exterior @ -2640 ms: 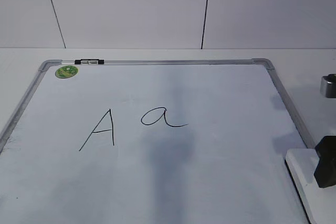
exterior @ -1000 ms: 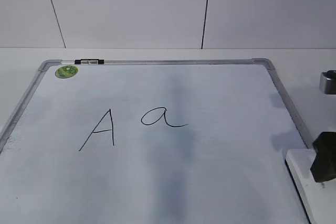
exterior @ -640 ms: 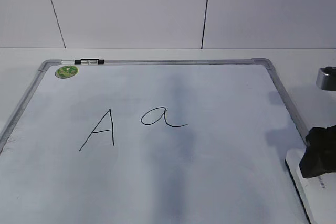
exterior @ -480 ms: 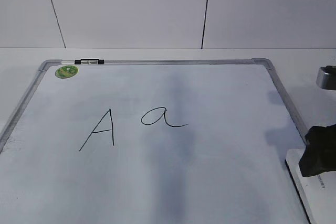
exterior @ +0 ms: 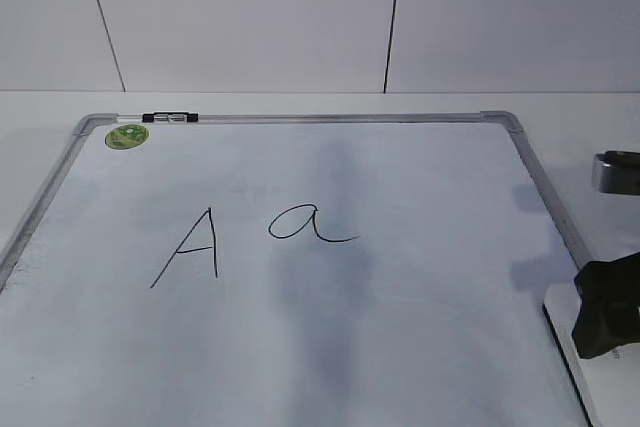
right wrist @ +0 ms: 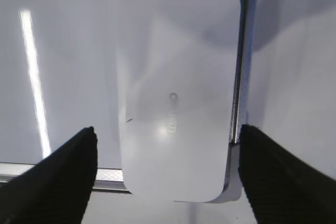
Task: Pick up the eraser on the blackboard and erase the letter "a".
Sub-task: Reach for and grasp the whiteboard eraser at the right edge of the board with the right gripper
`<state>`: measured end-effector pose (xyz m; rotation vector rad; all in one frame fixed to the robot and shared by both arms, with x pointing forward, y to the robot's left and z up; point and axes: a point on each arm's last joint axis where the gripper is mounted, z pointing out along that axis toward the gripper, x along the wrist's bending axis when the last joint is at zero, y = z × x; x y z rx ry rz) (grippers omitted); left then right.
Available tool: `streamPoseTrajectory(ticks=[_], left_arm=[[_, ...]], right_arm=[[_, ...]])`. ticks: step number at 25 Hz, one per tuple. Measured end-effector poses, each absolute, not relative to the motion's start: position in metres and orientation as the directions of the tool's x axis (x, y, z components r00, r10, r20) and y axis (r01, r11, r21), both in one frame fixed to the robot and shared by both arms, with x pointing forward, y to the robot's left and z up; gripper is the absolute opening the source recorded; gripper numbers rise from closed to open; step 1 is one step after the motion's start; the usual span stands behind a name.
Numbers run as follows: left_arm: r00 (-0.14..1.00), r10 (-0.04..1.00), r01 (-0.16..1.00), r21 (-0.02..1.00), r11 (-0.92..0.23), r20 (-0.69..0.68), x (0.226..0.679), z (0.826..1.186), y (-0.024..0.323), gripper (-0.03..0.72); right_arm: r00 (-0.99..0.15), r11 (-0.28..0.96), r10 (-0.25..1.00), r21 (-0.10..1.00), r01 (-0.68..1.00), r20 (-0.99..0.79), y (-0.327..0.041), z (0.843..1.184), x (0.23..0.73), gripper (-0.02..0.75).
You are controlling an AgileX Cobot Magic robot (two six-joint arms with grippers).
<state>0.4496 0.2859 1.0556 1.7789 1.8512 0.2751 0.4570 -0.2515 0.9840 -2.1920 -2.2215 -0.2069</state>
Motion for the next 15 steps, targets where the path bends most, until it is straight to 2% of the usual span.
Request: streamPoseTrajectory(ticks=[15], left_arm=[[0.029, 0.969, 0.856, 0.507, 0.102, -0.245, 0.4496, 1.0556, 0.2859, 0.455]], right_arm=[[-0.059, 0.054, 0.996, 0.072, 0.996, 0.072, -0.2523, 0.9732, 0.4653, 0.655]])
